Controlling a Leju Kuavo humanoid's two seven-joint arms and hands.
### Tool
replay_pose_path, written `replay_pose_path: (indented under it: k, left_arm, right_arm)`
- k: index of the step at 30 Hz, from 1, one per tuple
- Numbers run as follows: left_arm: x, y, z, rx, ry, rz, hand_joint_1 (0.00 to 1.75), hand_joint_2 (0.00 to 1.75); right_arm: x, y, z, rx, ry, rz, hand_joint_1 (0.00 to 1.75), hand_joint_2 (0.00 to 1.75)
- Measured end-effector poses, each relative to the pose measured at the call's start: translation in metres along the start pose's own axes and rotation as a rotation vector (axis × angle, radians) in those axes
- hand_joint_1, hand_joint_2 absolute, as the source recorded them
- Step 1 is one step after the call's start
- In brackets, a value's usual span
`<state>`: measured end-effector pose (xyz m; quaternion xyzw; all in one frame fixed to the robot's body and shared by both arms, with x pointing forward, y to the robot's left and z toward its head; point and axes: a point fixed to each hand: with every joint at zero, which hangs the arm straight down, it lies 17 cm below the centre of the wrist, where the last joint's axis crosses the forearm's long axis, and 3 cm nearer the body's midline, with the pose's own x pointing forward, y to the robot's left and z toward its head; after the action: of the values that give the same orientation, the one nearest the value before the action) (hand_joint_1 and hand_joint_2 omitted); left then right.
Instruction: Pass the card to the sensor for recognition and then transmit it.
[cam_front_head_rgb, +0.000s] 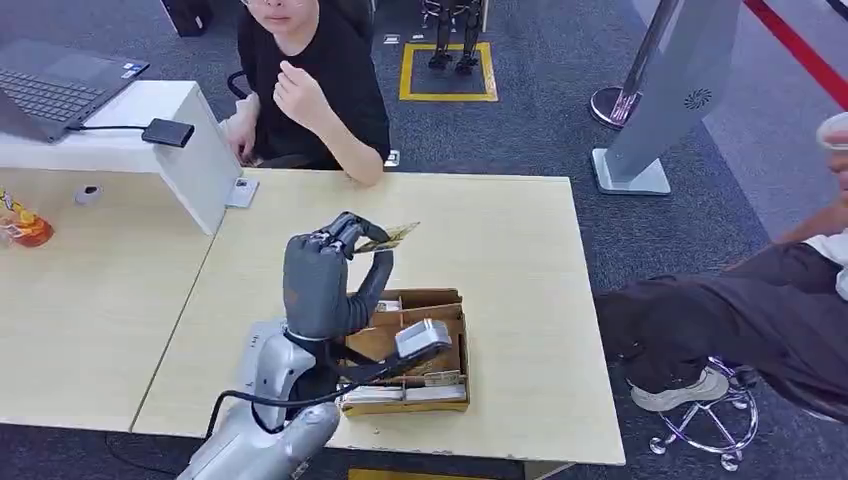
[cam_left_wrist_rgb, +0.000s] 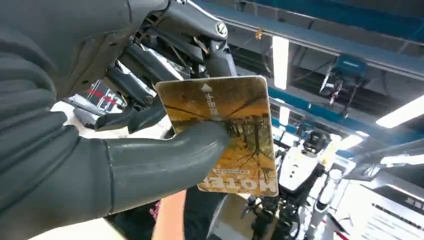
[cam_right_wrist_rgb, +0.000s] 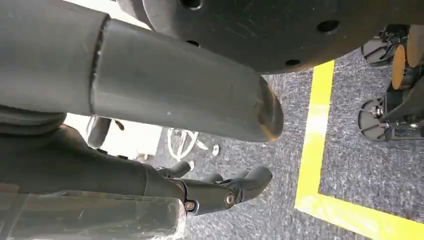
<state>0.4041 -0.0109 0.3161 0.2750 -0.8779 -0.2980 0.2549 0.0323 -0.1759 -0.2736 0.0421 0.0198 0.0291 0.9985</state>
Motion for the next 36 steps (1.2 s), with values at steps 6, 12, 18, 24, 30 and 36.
replay_pose_path:
  k: [6,12,18,24,30,36]
  left_arm:
    - [-0.008,-0.004,-0.043,0.016,0.022,-0.051,1.75,1.75]
    - [-0.025,-0.017,-0.071,-0.007,0.061,-0.108,1.75,1.75]
    - [-0.042,-0.026,-0.086,-0.027,0.083,-0.161,1.75,1.75]
    - [-0.074,-0.032,-0.083,-0.061,0.130,-0.216,1.75,1.75]
    - [-0.095,-0.033,-0.077,-0.076,0.160,-0.265,1.75,1.75]
    - [-0.120,-0.031,-0.068,-0.092,0.194,-0.317,1.75,1.75]
  right_arm:
    - [0.000,0.000,0.000,-0.003,0.003,0.051,0.00,0.00]
    - [0.002,-0.002,0.001,-0.010,0.007,0.108,0.00,0.00]
    - [0.003,-0.001,0.001,-0.008,0.007,0.145,0.00,0.00]
    - [0.002,-0.002,0.001,-0.014,0.012,0.196,0.00,0.00]
    - [0.003,-0.002,0.001,-0.019,0.010,0.225,0.00,0.00]
    - [0.004,-0.002,0.002,-0.021,0.008,0.250,0.00,0.00]
